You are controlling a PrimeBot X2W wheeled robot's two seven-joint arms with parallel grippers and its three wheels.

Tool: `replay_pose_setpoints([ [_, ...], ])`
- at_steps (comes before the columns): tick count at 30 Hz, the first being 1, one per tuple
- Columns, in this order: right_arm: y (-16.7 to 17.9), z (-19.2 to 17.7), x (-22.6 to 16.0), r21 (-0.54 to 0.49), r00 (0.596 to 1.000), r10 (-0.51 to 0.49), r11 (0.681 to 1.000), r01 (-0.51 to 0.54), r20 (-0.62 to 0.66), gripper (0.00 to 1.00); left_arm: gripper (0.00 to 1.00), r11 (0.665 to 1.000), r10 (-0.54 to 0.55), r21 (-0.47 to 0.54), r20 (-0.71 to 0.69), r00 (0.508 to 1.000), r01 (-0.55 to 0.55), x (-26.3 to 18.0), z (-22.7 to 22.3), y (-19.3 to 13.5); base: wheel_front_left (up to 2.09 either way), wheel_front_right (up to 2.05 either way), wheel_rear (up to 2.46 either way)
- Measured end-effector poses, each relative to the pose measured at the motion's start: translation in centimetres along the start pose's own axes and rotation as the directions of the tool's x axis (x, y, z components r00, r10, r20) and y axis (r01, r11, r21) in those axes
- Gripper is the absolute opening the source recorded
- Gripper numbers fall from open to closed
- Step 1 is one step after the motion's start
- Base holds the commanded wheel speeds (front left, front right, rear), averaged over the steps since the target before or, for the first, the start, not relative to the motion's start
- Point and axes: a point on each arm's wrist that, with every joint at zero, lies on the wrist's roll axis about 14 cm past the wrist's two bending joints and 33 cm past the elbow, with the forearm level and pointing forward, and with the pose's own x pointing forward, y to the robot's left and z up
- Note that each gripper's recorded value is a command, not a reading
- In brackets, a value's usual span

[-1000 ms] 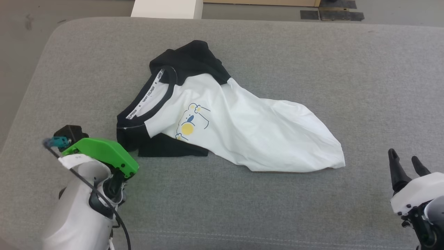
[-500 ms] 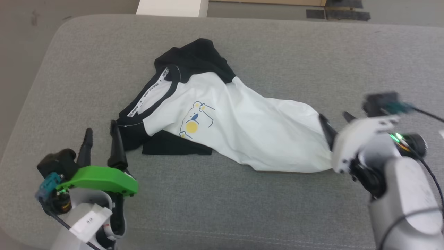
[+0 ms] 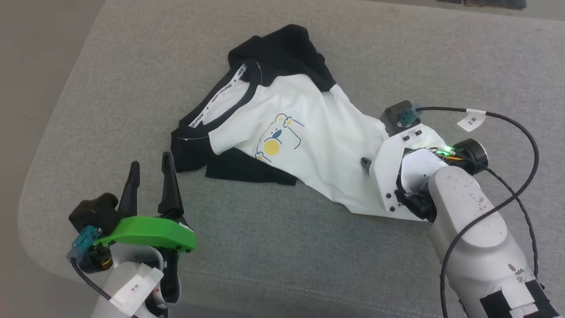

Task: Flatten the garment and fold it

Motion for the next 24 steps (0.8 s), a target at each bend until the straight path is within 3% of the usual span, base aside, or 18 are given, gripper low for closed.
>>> replay_pose_setpoints([
  [1,0.1,0.1,0.3,0.002,1.000,0.005,1.000,-0.005,0.003,0.00,1.00,1.000,0.007,-0.002,-0.011,1.000,-0.007,-0.1,-0.4,0.2,0.00,0.00,0.00],
  [7,-0.5,1.7,-0.1,0.070,0.995,0.013,0.997,-0.020,0.100,0.00,1.00,1.000,0.009,0.002,-0.026,1.000,-0.009,0.1,-1.1,0.5,0.00,0.00,0.00],
  [10,-2.0,4.3,-1.6,0.137,0.974,-0.020,0.991,-0.012,0.228,0.00,1.00,1.000,-0.012,-0.004,-0.025,1.000,0.012,0.4,-1.2,-0.3,0.00,0.00,0.00],
  [15,-9.4,7.7,-7.2,0.299,0.870,-0.220,0.950,0.089,0.441,0.00,1.00,0.998,-0.054,-0.017,-0.027,0.998,0.053,0.6,-1.4,-1.7,0.00,0.00,0.00],
  [17,-13.3,5.8,-9.9,0.395,0.830,-0.340,0.905,0.160,0.442,0.00,1.00,0.998,-0.066,-0.021,-0.026,0.997,0.066,0.7,-1.4,-2.2,0.00,0.00,0.00],
  [20,-18.6,-1.4,-14.3,0.550,0.782,-0.531,0.779,0.301,0.325,0.00,1.00,0.995,-0.097,-0.028,-0.025,0.995,0.097,0.7,-1.4,-3.2,0.00,0.00,0.00],
  [23,-20.1,-9.9,-17.5,0.632,0.772,-0.622,0.651,0.420,0.128,0.00,1.00,0.993,-0.118,-0.032,-0.028,0.993,0.117,0.8,-1.5,-4.0,0.00,0.00,0.00],
  [24,-19.7,-12.3,-18.0,0.635,0.782,-0.620,0.629,0.448,0.062,0.00,1.00,0.992,-0.125,-0.033,-0.031,0.992,0.124,0.8,-1.6,-4.2,0.00,0.00,0.00],
])
